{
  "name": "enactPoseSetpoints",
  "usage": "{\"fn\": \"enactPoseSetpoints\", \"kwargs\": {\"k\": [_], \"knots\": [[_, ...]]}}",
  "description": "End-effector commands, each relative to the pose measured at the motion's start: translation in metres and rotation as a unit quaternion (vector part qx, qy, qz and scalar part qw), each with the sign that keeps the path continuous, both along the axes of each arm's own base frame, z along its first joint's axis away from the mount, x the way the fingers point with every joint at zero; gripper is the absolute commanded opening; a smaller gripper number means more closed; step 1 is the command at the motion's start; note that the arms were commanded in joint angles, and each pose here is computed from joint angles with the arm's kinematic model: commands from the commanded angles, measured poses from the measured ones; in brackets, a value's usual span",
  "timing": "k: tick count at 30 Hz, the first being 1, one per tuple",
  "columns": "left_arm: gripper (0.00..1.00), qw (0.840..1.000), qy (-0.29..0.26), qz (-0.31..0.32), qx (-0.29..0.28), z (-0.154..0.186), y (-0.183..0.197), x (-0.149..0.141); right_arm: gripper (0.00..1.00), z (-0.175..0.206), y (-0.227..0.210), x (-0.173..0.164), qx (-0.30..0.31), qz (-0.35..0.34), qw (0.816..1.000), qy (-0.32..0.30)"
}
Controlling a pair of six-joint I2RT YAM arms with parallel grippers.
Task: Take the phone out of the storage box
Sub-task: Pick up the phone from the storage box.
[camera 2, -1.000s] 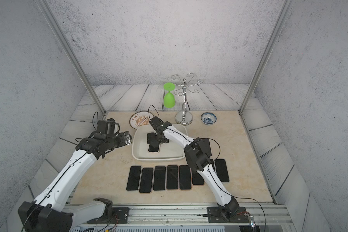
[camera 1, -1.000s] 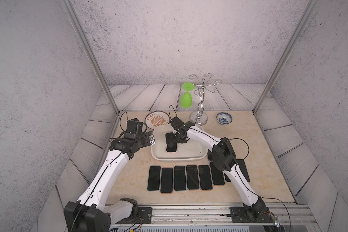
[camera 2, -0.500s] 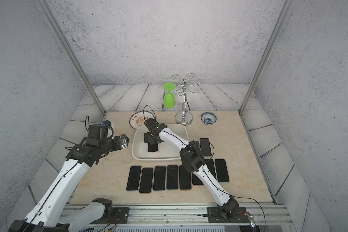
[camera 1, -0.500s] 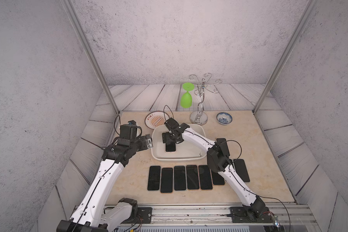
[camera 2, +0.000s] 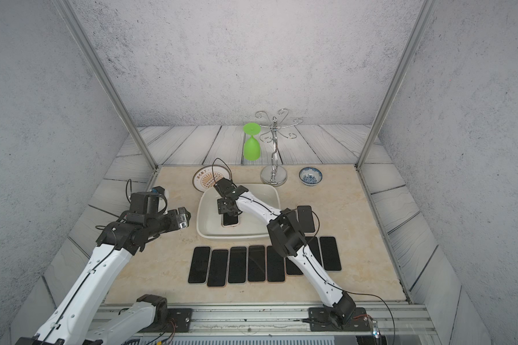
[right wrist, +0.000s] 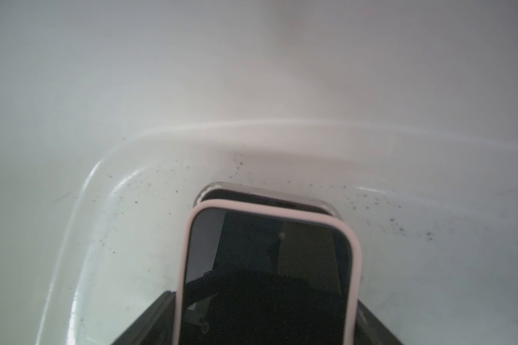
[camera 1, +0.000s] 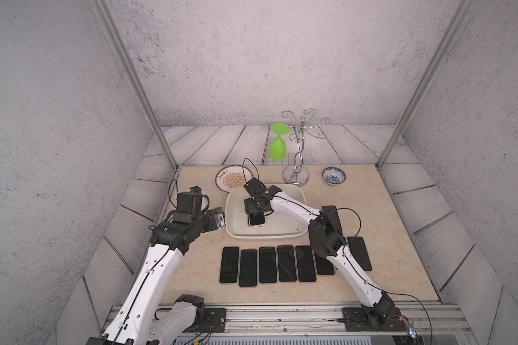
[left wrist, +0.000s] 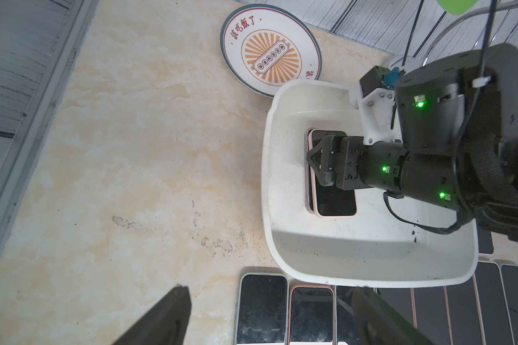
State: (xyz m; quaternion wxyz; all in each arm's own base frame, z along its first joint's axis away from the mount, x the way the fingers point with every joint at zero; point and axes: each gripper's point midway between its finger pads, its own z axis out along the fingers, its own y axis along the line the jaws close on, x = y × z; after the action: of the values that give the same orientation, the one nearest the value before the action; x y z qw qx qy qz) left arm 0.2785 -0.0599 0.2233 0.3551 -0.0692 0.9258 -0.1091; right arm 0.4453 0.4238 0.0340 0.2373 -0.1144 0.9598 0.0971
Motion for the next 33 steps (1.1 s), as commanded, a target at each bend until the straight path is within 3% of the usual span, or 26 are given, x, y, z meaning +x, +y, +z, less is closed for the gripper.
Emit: {"fn": "enactPoseSetpoints", "kwargs": {"k": [1, 11, 19, 22, 27, 33], "knots": [[0.91, 1.0, -0.005, -0.001, 0.0, -0.001, 0.002, -0.003, 0.58, -0.03, -0.062, -0.017, -0.116, -0.016, 0.992, 0.047], [0.9, 0.998, -0.025, -0.022, -0.049, -0.004, -0.015, 0.002, 0.58, 0.051, -0.056, -0.01, -0.044, -0.004, 0.999, -0.03], [0.89, 0.991, -0.014, -0.058, -0.117, -0.018, -0.041, 0.005, 0.6, 0.047, -0.066, -0.012, -0.002, -0.006, 1.0, 0.023], [0.9, 0.978, -0.03, -0.094, -0.184, -0.012, -0.064, 0.006, 0.56, 0.064, -0.069, -0.011, 0.021, -0.003, 1.0, 0.014], [0.9, 0.939, -0.058, -0.152, -0.303, -0.008, -0.098, 0.006, 0.51, 0.099, -0.073, -0.011, 0.115, -0.001, 0.993, 0.026], [0.9, 0.92, -0.038, -0.176, -0.348, -0.024, -0.122, 0.012, 0.49, 0.135, -0.072, -0.019, 0.2, 0.028, 0.979, 0.043]]}}
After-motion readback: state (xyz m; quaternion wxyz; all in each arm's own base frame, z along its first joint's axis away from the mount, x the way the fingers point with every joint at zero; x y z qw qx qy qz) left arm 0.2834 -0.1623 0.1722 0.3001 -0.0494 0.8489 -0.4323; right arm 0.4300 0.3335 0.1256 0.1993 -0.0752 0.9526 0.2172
